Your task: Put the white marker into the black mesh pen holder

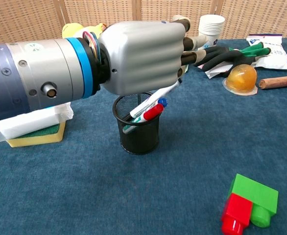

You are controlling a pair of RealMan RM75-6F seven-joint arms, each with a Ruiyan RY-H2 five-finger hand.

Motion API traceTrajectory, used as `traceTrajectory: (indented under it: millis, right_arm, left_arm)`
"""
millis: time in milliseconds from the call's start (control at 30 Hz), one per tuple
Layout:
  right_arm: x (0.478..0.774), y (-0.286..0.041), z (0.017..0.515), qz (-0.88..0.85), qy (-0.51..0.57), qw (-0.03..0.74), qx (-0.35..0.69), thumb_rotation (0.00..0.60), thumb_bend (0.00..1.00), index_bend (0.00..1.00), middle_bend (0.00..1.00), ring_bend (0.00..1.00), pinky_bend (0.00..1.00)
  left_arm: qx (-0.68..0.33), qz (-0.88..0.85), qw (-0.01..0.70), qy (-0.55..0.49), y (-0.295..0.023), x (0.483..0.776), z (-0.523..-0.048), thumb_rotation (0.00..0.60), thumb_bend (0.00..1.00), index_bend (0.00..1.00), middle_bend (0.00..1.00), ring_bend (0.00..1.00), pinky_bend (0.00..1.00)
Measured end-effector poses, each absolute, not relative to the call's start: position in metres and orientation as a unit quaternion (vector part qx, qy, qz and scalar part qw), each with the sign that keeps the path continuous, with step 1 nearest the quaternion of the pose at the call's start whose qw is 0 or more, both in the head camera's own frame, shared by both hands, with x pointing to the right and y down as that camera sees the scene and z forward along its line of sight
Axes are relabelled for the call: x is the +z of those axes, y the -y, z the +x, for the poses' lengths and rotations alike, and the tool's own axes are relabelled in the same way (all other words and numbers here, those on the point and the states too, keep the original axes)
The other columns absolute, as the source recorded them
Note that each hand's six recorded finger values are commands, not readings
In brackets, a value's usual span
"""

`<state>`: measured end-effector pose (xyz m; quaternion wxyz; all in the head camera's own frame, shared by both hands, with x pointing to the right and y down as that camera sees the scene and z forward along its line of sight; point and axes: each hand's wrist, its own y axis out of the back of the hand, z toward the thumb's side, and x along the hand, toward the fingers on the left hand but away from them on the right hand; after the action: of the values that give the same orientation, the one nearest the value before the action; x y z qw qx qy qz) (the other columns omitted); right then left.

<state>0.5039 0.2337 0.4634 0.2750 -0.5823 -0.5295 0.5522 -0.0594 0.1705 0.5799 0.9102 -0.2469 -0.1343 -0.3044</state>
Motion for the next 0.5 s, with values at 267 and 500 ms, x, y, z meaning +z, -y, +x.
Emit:
traceTrajectory:
  millis: [267,500]
  right_arm:
    - [0.466,-0.233,0.504,-0.58,0.526,0.275,0.557,0.6,0.0,0.21,0.0,0.0,0.0]
    - [0.471,-0.231,0.503,-0.57,0.516,0.288,0.571,0.6,0.0,0.22,0.0,0.0,0.0]
  left_arm:
    - [-0.36,-0.306,0.878,0.072,-0.142,0.558,-0.096,0.6,0.44,0.16,0.0,0.0,0.19]
    - [-0.442,-0.389,0.808,-0.016,-0.112,0.545,-0.168,0.6,0.44,0.13,0.0,0.0,0.12]
